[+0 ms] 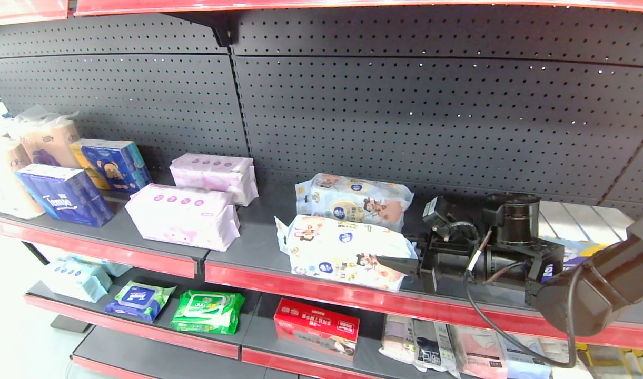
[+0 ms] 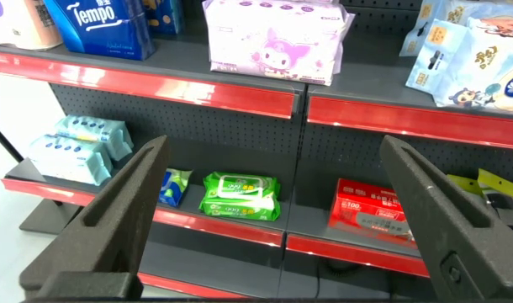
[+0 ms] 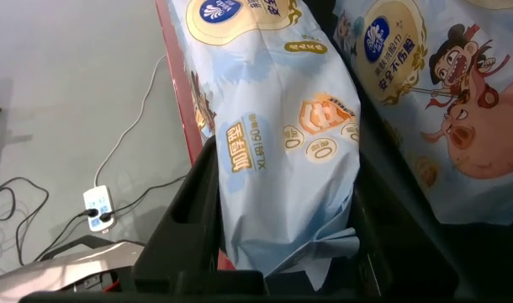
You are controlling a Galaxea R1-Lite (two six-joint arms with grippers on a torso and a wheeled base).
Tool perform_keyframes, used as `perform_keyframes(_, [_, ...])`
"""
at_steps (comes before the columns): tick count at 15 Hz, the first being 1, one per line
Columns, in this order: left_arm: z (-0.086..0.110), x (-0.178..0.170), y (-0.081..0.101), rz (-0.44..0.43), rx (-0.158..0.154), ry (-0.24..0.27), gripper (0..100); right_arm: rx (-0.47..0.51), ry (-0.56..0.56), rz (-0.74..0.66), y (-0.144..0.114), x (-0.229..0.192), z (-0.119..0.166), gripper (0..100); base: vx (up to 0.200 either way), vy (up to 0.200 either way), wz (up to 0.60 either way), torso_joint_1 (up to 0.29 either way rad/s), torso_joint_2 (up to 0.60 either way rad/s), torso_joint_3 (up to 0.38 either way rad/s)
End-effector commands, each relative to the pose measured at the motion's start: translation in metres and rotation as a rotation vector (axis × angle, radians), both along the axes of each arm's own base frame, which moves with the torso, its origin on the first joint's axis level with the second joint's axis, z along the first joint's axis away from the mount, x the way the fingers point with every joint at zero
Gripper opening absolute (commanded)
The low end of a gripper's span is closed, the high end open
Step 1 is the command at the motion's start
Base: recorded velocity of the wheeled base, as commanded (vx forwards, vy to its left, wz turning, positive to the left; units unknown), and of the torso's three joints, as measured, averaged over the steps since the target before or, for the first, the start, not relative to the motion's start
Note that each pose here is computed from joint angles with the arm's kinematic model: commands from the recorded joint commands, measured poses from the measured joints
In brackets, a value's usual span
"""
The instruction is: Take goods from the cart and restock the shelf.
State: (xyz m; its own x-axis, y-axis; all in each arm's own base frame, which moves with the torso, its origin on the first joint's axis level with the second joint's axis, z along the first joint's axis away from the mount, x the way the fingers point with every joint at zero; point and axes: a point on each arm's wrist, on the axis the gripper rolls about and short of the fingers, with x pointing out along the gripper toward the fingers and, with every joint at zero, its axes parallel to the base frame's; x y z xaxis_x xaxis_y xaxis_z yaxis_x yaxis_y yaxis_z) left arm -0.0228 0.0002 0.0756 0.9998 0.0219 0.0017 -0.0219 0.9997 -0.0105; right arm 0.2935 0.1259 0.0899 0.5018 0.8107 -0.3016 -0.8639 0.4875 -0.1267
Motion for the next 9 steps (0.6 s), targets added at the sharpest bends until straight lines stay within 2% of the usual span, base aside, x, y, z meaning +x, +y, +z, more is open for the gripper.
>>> perform_keyframes(1, [0.0, 0.0, 0.0, 0.003, 0.0, 0.0, 100, -0.001, 0.001, 0.001, 0.0002, -0.0001, -0.0004, 0, 0.0, 0.0, 0.0, 0.0, 0.0, 0.0])
perform_keyframes(2, [0.0, 0.0, 0.0, 0.001, 0.0, 0.0, 100, -0.001, 0.001, 0.001, 0.0003, 0.0002, -0.0002, 100, 0.0, 0.0, 0.0, 0.0, 0.0, 0.0])
perform_keyframes(9, [0.0, 0.0, 0.0, 0.001, 0.0, 0.0, 100, 0.007, 0.001, -0.01, -0.0033, -0.0037, 0.004, 100, 0.0, 0.0, 0.0, 0.0, 0.0, 0.0])
